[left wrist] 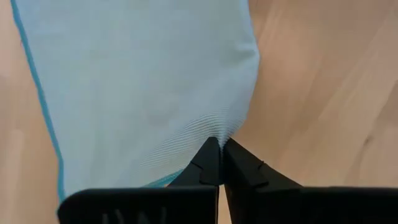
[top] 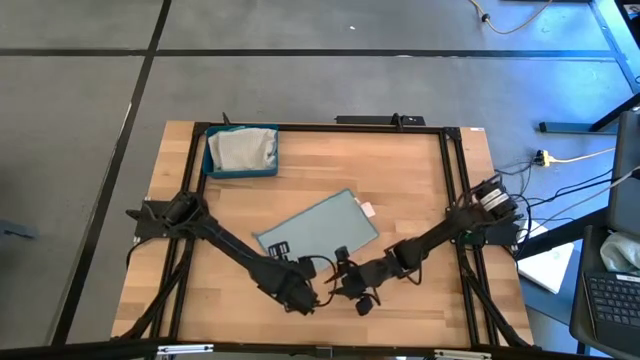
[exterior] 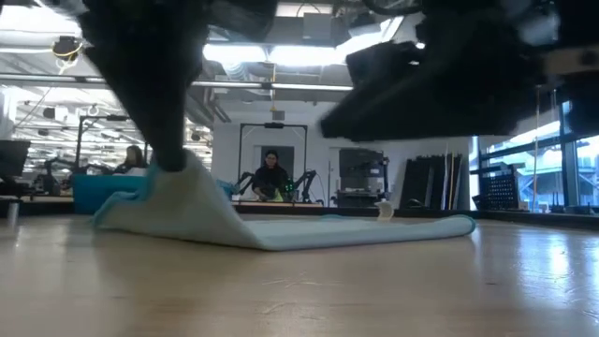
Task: Fold microfiber towels
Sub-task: Fold the light blue towel
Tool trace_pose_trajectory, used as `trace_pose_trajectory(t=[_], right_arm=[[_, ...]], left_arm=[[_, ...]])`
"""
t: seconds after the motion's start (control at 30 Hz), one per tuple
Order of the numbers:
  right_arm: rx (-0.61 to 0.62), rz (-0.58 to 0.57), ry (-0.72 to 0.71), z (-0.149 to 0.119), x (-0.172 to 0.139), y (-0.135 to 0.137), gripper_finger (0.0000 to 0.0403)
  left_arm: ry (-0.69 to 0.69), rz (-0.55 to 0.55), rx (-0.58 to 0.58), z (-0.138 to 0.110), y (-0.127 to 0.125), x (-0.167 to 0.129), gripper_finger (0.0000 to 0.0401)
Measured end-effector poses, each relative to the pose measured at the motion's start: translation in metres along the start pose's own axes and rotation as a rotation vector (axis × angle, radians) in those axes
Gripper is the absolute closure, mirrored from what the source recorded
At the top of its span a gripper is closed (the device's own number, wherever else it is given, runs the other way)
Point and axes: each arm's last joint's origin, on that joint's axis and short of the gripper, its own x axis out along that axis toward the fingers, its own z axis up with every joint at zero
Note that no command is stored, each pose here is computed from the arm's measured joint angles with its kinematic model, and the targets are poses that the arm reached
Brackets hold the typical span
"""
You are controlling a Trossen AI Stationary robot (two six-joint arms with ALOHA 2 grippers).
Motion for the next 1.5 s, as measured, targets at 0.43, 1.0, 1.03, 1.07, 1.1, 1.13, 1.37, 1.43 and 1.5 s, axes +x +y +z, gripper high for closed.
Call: trace_pose_trajectory(t=[0.43, 1.0, 1.03, 1.07, 1.1, 1.13, 1.37, 1.43, 1.5], right_arm=[[0.158, -0.166, -0.103, 0.013, 0.056, 0.007, 0.0143], [0.008, -0.402, 0.028, 0.034, 0.097, 0.027, 0.0189], [0.007, -0.383, 0.025, 0.034, 0.097, 0.027, 0.0191], [0.007, -0.359, 0.022, 0.034, 0.097, 0.028, 0.0192], [0.009, -0.341, 0.018, 0.034, 0.097, 0.028, 0.0193], [0.010, -0.328, 0.015, 0.034, 0.097, 0.028, 0.0193], [-0.013, -0.322, 0.032, 0.032, 0.099, 0.024, 0.0193], [-0.019, -0.319, 0.034, 0.029, 0.101, 0.023, 0.0193], [-0.031, -0.320, 0.044, 0.024, 0.104, 0.022, 0.0197]], left_arm=[[0.023, -0.083, 0.000, 0.002, -0.004, -0.002, 0.0400], [-0.018, -0.167, 0.029, -0.015, -0.027, -0.012, 0.0400], [-0.025, -0.176, 0.027, -0.014, -0.028, -0.012, 0.0400], [-0.031, -0.181, 0.024, -0.014, -0.028, -0.013, 0.0400], [-0.036, -0.183, 0.023, -0.013, -0.029, -0.013, 0.0400], [-0.042, -0.182, 0.022, -0.013, -0.029, -0.013, 0.0400], [-0.044, -0.185, 0.012, -0.009, -0.027, -0.011, 0.0400], [-0.034, -0.193, 0.011, -0.008, -0.026, -0.011, 0.0399], [-0.031, -0.192, 0.008, -0.007, -0.025, -0.010, 0.0400]])
